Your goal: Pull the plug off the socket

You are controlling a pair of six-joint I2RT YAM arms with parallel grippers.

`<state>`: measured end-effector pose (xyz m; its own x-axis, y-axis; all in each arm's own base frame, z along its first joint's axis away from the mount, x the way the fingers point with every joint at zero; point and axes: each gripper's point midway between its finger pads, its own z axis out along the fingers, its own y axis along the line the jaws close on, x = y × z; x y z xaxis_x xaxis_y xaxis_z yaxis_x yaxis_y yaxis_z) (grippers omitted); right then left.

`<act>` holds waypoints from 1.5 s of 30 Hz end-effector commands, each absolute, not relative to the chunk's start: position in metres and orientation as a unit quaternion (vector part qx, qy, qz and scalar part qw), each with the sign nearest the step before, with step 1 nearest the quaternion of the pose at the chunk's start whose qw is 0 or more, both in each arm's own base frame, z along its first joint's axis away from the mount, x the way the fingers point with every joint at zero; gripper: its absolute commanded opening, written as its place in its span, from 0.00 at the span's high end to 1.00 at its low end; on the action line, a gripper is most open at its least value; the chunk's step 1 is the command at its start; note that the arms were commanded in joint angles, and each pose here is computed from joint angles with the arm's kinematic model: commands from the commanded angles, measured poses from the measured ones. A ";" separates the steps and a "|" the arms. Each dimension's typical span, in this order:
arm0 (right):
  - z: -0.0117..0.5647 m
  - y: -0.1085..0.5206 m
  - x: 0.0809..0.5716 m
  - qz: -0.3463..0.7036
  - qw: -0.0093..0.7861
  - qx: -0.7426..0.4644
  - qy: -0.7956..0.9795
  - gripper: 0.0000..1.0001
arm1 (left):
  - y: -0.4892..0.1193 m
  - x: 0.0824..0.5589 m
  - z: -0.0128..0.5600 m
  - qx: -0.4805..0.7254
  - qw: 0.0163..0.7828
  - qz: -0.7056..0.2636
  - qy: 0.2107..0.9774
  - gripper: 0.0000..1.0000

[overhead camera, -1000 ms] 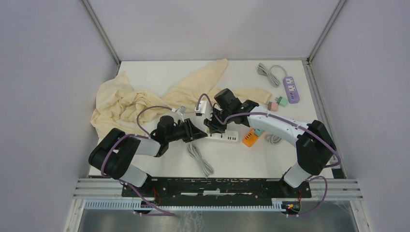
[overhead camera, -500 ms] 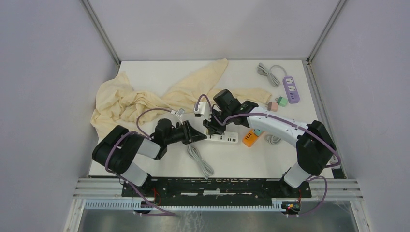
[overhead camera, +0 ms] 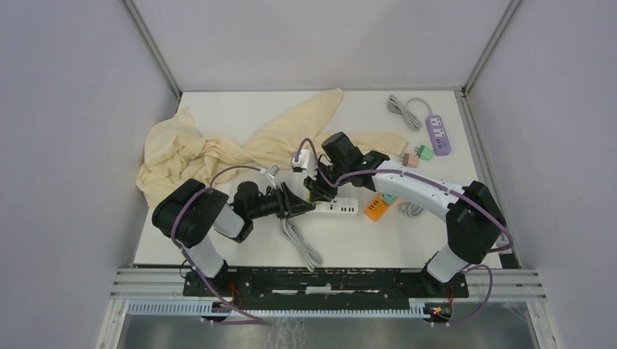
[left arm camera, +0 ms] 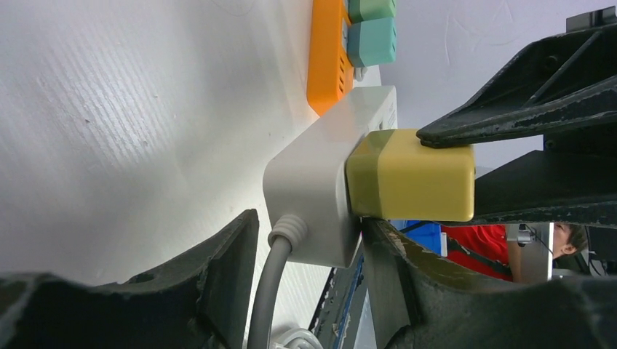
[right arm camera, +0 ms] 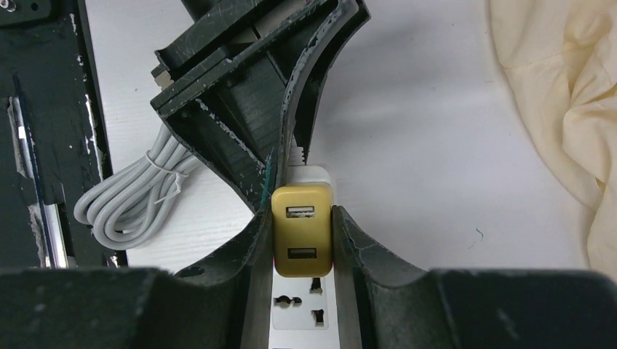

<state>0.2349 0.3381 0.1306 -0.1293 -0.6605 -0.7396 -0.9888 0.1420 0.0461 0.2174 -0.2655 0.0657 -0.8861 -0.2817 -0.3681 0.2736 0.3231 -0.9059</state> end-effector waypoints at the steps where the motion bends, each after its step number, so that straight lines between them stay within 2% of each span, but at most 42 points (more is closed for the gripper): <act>1: 0.211 0.379 0.230 0.368 0.386 -0.586 0.609 1.00 | -0.270 0.217 0.068 0.001 0.240 -0.588 0.772 0.39; 5: 0.207 0.380 0.231 0.374 0.384 -0.580 0.613 1.00 | -0.271 0.215 0.071 0.001 0.240 -0.594 0.768 0.40; 7: 0.206 0.380 0.233 0.376 0.384 -0.578 0.614 1.00 | -0.272 0.214 0.074 0.001 0.239 -0.600 0.763 0.44; 9: 0.205 0.380 0.234 0.376 0.385 -0.578 0.613 1.00 | -0.272 0.213 0.077 0.000 0.240 -0.605 0.759 0.56; 14: 0.203 0.378 0.235 0.379 0.383 -0.577 0.615 1.00 | -0.272 0.215 0.078 -0.007 0.239 -0.605 0.759 0.96; 20: 0.246 0.376 0.209 0.414 0.395 -0.593 0.566 1.00 | -0.263 0.222 0.050 -0.040 0.237 -0.555 0.796 0.97; 24: 0.230 0.361 0.252 0.283 0.426 -0.588 0.626 1.00 | -0.255 0.226 0.035 -0.058 0.237 -0.520 0.819 0.97; 26: 0.223 0.355 0.265 0.260 0.430 -0.574 0.646 1.00 | -0.252 0.228 0.032 -0.064 0.239 -0.507 0.826 0.97; 32: 0.220 0.342 0.282 0.254 0.425 -0.562 0.662 1.00 | -0.248 0.231 0.042 -0.060 0.251 -0.507 0.822 0.97; 39: 0.225 0.331 0.261 0.371 0.380 -0.576 0.621 1.00 | -0.243 0.231 0.044 -0.050 0.254 -0.496 0.829 0.97; 43: 0.221 0.328 0.284 0.286 0.408 -0.567 0.655 1.00 | -0.240 0.233 0.040 -0.044 0.253 -0.479 0.840 0.97; 45: 0.226 0.331 0.275 0.308 0.400 -0.568 0.650 1.00 | -0.237 0.236 0.038 -0.043 0.258 -0.463 0.847 0.97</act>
